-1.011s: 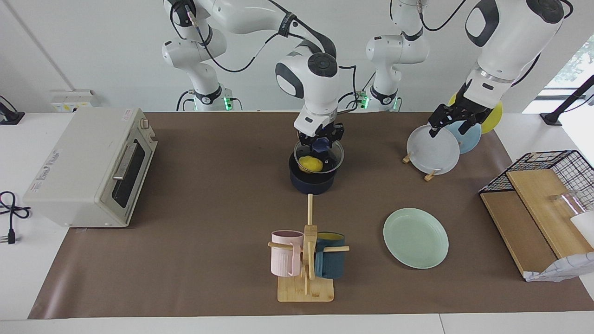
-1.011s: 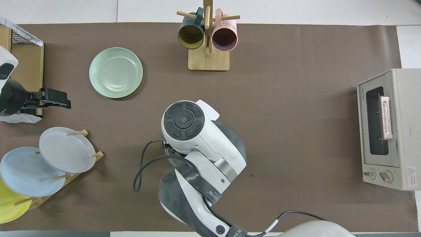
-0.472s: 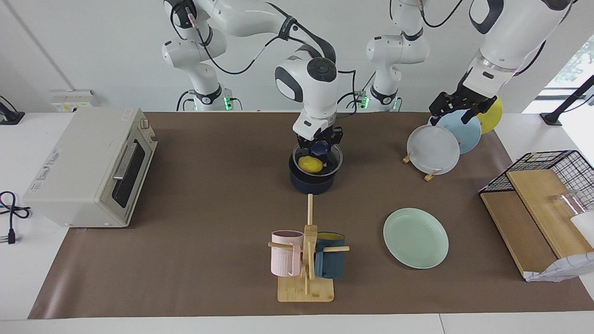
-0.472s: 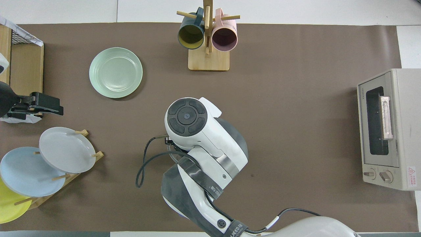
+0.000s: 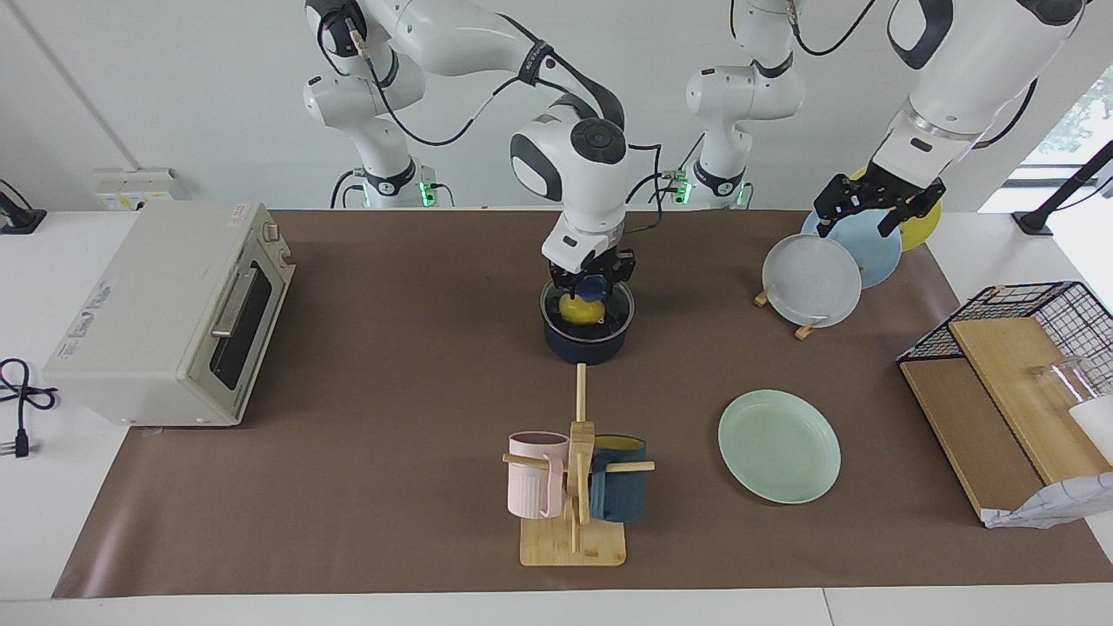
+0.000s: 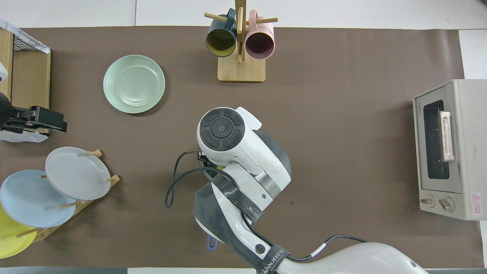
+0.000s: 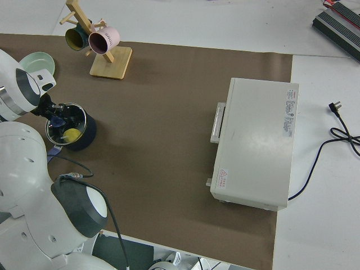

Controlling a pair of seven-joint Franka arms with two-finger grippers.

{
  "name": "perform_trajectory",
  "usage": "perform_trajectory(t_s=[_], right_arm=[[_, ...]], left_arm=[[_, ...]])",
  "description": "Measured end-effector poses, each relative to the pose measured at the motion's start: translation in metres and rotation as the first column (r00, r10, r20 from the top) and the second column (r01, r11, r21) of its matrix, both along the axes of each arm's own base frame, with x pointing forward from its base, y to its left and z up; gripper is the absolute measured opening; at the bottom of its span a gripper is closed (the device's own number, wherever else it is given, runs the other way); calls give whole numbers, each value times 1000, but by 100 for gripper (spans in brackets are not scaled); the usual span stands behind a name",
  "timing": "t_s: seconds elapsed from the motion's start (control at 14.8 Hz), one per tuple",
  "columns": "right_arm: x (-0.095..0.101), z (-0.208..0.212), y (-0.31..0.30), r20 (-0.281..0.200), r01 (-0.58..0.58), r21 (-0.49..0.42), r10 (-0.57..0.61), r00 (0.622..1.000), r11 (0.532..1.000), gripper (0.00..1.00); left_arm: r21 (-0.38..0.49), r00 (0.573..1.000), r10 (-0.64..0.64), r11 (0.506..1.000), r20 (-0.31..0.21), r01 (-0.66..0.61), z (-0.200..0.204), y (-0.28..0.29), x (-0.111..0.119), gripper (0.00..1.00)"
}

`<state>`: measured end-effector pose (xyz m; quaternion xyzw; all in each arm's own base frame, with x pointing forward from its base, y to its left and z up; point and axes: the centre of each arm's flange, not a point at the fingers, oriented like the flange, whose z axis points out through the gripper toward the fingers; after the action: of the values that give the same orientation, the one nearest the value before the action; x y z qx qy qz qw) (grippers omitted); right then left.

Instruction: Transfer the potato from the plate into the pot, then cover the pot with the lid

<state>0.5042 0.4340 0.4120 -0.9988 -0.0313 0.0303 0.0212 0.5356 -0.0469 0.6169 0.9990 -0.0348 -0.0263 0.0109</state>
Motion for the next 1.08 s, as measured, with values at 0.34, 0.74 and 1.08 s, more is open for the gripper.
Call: perform_trajectory(t_s=[0.34,0.74,1.08], right_arm=[[1,-4,1,-1,-1,2,1,1000,1000,66],[2,-5,1,-3,6,15,-6,1000,1000,66],[3,-5,0,-8,13,20,-13,1000,1000,66]], left_arm=[[1,1000,-3,1000,1,3,0,4,1,100],[2,1000,-6,1000,-3,6,-1,3,0,100],[2,1000,-7,1000,-5,7,-1,3,0,100]])
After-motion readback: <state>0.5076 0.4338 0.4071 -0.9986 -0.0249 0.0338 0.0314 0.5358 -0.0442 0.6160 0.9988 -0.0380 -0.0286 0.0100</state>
